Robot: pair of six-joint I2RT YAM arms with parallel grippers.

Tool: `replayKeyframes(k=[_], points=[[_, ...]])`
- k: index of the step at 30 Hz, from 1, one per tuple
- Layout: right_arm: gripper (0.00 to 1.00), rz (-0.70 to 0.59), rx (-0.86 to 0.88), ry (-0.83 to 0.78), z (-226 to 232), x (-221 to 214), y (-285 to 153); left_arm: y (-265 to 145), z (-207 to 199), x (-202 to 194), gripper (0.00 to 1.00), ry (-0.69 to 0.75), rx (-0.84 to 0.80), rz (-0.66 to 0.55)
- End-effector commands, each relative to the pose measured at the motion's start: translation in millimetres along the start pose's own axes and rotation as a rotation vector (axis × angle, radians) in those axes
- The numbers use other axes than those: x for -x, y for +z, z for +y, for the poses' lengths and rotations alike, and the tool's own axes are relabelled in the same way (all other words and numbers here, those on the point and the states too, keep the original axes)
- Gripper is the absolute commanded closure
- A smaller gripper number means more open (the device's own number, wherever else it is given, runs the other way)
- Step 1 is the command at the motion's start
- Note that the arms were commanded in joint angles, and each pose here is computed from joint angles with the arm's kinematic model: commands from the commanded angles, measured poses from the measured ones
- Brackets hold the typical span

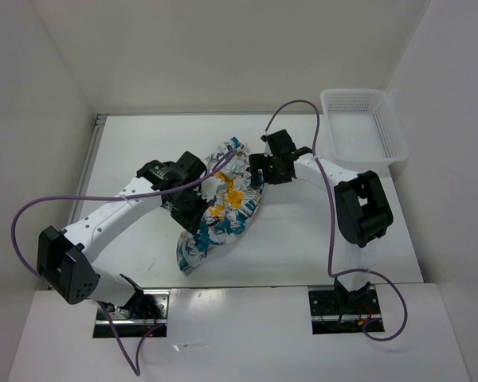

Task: Fold and stack the shorts
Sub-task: Flatten the shorts out

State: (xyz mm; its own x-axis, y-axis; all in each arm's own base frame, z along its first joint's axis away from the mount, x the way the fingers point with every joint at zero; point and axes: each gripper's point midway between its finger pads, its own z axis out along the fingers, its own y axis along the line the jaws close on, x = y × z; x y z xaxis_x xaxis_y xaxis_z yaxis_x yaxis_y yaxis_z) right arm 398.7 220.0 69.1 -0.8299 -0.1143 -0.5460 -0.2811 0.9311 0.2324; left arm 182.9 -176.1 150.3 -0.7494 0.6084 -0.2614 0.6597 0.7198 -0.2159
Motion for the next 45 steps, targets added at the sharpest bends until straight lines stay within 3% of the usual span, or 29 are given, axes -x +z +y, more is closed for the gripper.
replayKeyframes(k=[1, 9, 10, 12, 13, 16, 17, 19, 20, 21, 22, 23, 25, 26, 27, 29, 30, 31, 33, 34, 35, 37, 38, 40, 44, 45], points=[[0.08, -0.002, -0.019, 0.058, 1.8, -10.1, -8.9, -3.6, -2.3, 11.3, 0.97, 0.013, -0.014, -0.048], [0.07, -0.006, 0.109, 0.077, 22.1, 0.4, 39.0, -1.1, -0.2, 10.5, 0.97, 0.012, -0.005, -0.046], [0.11, -0.011, 0.123, 0.075, 25.5, 5.9, 41.2, -1.1, 2.0, 10.3, 0.97, 0.012, 0.008, -0.045], [0.25, -0.008, 0.100, 0.089, 20.7, 5.5, 55.5, -1.1, 4.2, 7.3, 0.97, 0.011, 0.021, -0.043], [0.41, -0.007, 0.100, 0.089, 20.5, 6.4, 58.9, -1.1, 6.4, 7.2, 0.97, 0.011, 0.033, -0.042], [0.68, 0.000, 0.082, 0.091, 15.8, 2.2, 66.8, -1.2, 11.4, 9.1, 0.98, 0.013, 0.062, -0.049], [0.87, -0.009, 0.054, 0.092, 11.0, 3.6, 67.6, -3.6, 17.6, 12.7, 0.99, 0.016, 0.100, -0.070], [1.00, -0.077, 0.025, 0.074, 9.8, 29.6, 60.1, -3.5, 37.0, 20.4, 1.00, 0.009, 0.193, -0.102], [1.00, -0.131, -0.008, 0.055, 6.5, 49.1, 53.1, -13.4, 74.7, 38.1, 1.00, -0.033, 0.355, -0.181], [1.00, -0.190, -0.013, 0.001, 8.9, 72.9, 41.5, -26.3, 97.9, 51.5, 1.00, -0.065, 0.456, -0.243], [1.00, -0.306, -0.001, -0.027, 21.1, 123.9, 18.3, -48.0, 152.6, 68.5, 1.00, -0.179, 0.626, -0.336], [1.00, -0.467, -0.002, -0.056, 34.3, 187.0, -20.7, -83.3, 177.5, 94.5, 1.00, -0.239, 0.690, -0.455], [1.00, -0.617, -0.012, -0.070, 45.5, 243.0, -66.5, -133.5, 244.6, 120.2, 1.00, -0.379, 0.785, -0.577], [1.00, -0.794, -0.019, -0.052, 56.1, 295.3, -126.2, -165.2, 262.8, 136.3, 1.00, -0.408, 0.816, -0.650], [1.00, -0.835, -0.059, -0.061, 53.0, 309.0, -141.3, -256.4, 266.5, 171.8, 1.00, -0.409, 0.879, -0.875], [1.00, -1.016, -0.080, -0.037, 58.5, 346.2, -215.5, -305.3, 294.8, 185.6, 1.00, -0.442, 0.935, -0.972], [1.00, -1.063, -0.130, -0.028, 51.9, 351.9, -238.4, -333.0, 287.6, 196.3, 1.00, -0.421, 0.939, -1.047], [1.00, -1.093, -0.135, -0.018, 51.9, 354.2, -256.1, -380.4, 278.0, 203.3, 1.00, -0.407, 0.972, -1.161], [1.00, -1.121, -0.133, -0.024, 53.4, 352.2, -280.3, -411.1, 261.2, 206.1, 1.00, -0.376, 0.970, -1.243], [1.00, -1.141, -0.121, -0.038, 56.7, 347.1, -305.6, -399.6, 265.3, 207.4, 1.00, -0.377, 0.954, -1.207], [1.00, -1.107, -0.130, -0.042, 53.6, 338.8, -296.7, -429.1, 242.5, 202.4, 1.00, -0.352, 0.966, -1.295], [1.00, -1.093, -0.142, -0.077, 51.3, 322.5, -314.1, -409.2, 235.5, 200.4, 1.00, -0.340, 0.920, -1.233], [1.00, -1.012, -0.166, -0.095, 43.1, 304.8, -285.5, -403.7, 234.5, 195.8, 1.00, -0.348, 0.912, -1.201], [1.00, -0.956, -0.173, -0.135, 38.6, 282.6, -276.6, -380.0, 225.1, 188.5, 1.00, -0.330, 0.836, -1.112], [1.00, -0.692, -0.088, -0.253, 29.8, 172.3, -225.6, -343.8, 204.4, 160.4, 1.00, -0.344, 0.745, -0.934], [1.00, -0.593, -0.022, -0.315, 31.3, 128.0, -205.5, -282.3, 215.0, 153.8, 1.00, -0.370, 0.643, -0.740]])
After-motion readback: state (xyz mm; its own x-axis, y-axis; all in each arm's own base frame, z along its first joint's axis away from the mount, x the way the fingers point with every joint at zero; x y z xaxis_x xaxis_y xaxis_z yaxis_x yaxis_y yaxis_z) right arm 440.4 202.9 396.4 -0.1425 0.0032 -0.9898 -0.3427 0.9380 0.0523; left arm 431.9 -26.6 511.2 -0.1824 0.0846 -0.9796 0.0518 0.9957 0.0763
